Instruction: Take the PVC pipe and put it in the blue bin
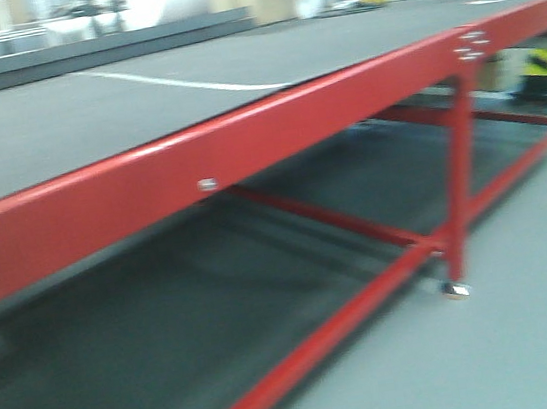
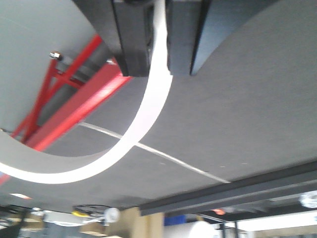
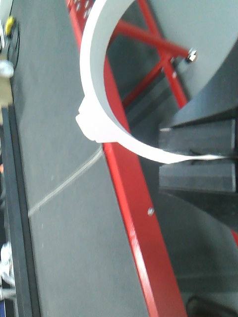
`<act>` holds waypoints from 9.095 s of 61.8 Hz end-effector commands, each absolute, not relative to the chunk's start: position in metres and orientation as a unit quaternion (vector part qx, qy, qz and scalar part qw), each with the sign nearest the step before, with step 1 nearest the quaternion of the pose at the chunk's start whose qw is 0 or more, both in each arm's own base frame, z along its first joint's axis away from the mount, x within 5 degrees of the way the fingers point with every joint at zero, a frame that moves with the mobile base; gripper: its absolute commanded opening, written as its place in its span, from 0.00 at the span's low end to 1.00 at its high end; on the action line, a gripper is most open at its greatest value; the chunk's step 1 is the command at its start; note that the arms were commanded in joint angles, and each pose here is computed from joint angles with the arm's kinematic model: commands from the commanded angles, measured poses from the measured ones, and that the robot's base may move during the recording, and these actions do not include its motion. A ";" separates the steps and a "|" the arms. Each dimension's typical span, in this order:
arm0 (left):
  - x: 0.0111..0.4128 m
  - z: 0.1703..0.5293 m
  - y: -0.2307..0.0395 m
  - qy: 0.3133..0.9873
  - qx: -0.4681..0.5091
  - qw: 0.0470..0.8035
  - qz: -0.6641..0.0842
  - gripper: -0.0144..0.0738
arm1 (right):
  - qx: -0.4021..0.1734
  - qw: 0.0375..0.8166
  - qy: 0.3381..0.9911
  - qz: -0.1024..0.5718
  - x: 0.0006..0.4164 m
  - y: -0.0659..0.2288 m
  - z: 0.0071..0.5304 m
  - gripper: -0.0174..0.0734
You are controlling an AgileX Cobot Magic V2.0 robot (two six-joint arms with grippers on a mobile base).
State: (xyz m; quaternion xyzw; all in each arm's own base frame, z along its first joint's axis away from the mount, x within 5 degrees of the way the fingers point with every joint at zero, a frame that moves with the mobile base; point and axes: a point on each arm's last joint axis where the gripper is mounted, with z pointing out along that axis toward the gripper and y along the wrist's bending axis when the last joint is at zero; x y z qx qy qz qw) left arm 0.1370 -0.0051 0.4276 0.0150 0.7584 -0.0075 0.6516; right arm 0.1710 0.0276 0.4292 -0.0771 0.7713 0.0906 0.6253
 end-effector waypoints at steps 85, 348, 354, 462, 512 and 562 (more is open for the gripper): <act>0.136 0.430 -0.006 0.750 0.016 0.661 -0.010 0.04 | -0.075 0.637 0.762 0.089 0.169 0.027 0.432 0.01; 0.136 0.433 -0.006 0.740 0.016 0.672 -0.011 0.04 | -0.075 0.637 0.762 0.089 0.169 0.027 0.432 0.01; 0.136 0.433 -0.006 0.740 0.016 0.672 -0.011 0.04 | -0.075 0.637 0.762 0.089 0.169 0.027 0.432 0.01; 0.136 0.447 -0.006 0.686 0.015 0.728 -0.016 0.04 | -0.072 0.638 0.761 0.095 0.169 0.027 0.433 0.01; 0.170 0.438 -0.025 0.714 0.019 0.694 -0.092 0.04 | -0.057 0.642 0.754 0.125 0.180 0.031 0.444 0.01; 0.278 0.473 -0.103 0.677 0.133 0.715 -0.112 0.04 | -0.081 0.645 0.736 0.189 0.242 0.069 0.465 0.01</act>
